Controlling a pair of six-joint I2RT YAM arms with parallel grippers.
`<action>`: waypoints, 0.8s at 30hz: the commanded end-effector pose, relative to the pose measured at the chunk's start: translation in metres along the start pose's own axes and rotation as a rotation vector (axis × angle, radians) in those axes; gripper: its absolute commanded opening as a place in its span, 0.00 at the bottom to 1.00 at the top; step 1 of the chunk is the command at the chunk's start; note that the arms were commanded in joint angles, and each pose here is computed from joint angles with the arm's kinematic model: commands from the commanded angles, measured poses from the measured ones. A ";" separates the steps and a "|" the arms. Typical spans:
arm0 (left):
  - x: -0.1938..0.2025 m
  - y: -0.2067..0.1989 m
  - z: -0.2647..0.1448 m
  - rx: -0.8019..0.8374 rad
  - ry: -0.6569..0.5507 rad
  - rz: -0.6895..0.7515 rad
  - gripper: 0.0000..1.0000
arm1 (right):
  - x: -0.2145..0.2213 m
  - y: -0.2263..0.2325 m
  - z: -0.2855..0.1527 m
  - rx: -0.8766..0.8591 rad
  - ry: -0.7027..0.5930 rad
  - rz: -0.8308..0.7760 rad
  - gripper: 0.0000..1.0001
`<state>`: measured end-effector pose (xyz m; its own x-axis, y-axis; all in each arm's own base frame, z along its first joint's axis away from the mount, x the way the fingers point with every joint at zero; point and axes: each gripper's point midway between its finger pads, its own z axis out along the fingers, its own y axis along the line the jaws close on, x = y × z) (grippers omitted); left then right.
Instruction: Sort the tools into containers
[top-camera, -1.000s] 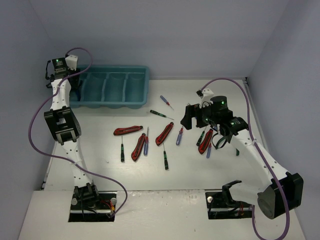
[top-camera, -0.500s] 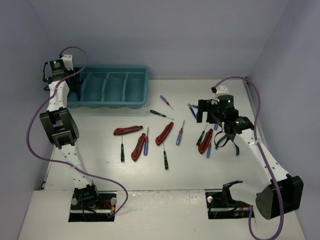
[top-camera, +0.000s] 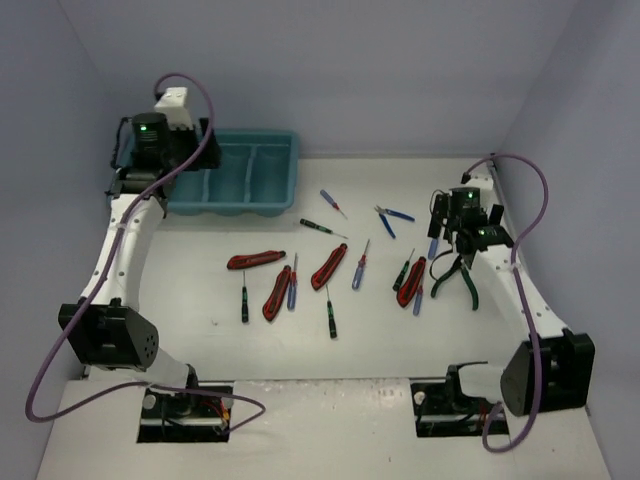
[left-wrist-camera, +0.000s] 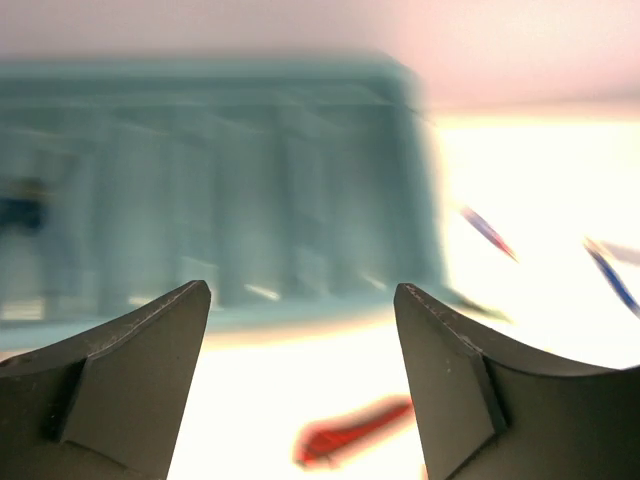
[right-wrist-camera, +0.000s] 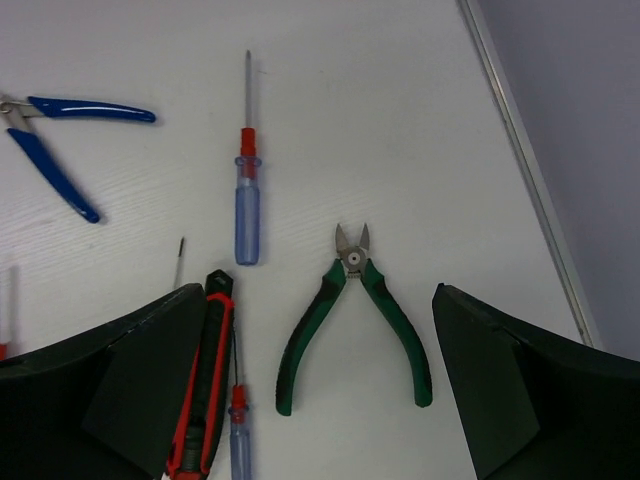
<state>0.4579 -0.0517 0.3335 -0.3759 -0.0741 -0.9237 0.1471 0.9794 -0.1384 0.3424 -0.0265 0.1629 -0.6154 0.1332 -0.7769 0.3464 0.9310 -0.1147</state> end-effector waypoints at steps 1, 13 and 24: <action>0.031 -0.072 -0.027 0.159 0.047 -0.027 0.72 | 0.008 -0.018 0.020 0.078 0.043 0.083 0.93; 0.090 -0.124 -0.095 0.330 0.100 -0.015 0.72 | 0.103 -0.049 0.064 0.043 0.370 0.307 0.82; 0.107 -0.125 -0.111 0.347 0.119 0.007 0.73 | 0.157 -0.065 0.071 0.112 0.504 0.392 0.76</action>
<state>0.2991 -0.1549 0.2797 -0.5077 -0.0172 -0.8614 0.4139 0.8720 -0.2613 0.2743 -0.0871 0.0129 -0.7046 0.5796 -0.4093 0.6293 0.7770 0.0171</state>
